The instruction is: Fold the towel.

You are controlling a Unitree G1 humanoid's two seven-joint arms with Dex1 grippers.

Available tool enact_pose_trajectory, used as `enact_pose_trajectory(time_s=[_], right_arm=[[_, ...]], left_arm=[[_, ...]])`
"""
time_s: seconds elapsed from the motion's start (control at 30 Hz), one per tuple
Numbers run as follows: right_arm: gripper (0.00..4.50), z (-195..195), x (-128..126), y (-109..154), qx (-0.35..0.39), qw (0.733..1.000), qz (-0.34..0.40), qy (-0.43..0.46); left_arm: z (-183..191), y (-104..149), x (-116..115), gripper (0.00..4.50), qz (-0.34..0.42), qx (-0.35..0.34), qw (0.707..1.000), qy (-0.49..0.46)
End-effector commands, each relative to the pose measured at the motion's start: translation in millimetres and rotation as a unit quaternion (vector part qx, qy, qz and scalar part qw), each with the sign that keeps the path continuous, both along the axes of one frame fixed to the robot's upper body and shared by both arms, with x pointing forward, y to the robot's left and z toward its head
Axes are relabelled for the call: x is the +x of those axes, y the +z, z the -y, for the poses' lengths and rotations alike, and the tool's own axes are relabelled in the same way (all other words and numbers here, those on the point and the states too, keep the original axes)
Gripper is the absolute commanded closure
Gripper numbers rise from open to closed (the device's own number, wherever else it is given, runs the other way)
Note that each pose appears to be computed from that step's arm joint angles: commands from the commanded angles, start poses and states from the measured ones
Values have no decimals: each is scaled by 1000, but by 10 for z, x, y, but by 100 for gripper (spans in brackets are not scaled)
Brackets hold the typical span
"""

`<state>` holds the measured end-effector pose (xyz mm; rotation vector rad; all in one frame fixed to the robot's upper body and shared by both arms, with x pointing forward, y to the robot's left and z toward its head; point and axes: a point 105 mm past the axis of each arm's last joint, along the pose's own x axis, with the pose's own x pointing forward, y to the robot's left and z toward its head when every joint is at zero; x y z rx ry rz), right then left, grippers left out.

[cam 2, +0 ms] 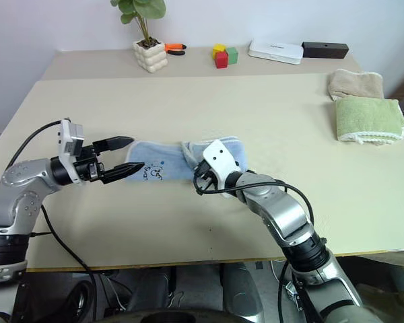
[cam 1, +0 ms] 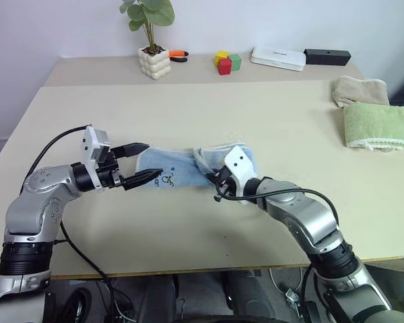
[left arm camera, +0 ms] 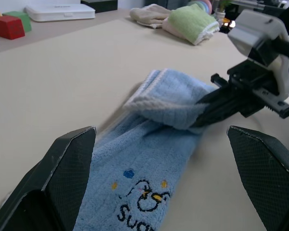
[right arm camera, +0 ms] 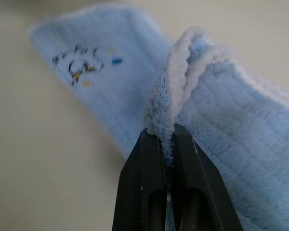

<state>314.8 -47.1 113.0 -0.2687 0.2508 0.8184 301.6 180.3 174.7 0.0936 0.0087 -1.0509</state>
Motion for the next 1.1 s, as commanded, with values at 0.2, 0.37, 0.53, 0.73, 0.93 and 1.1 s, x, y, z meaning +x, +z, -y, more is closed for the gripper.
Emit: enact_pose_trajectory(time_s=[0.2, 0.37, 0.53, 0.73, 0.93, 1.1], right_arm=[[9, -228, -179, 294, 50, 995, 35, 79], [3, -27, 25, 852, 188, 979, 58, 51], [84, 403, 494, 784, 176, 979, 81, -66], [380, 303, 521, 324, 135, 987, 65, -63], [446, 167, 329, -461, 5, 999, 32, -15], [446, 269, 418, -471, -13, 998, 51, -36]], left_arm=[[-34, 160, 27, 0, 44, -11, 999, 16], [-21, 174, 53, 0, 52, -15, 998, 14], [-2, 156, 67, 0, 51, -16, 998, 14], [4, 117, 8, 0, 43, -15, 999, 15], [-2, 93, -12, 0, 34, -18, 999, 22], [12, -48, -65, 0, -26, -37, 998, 43]])
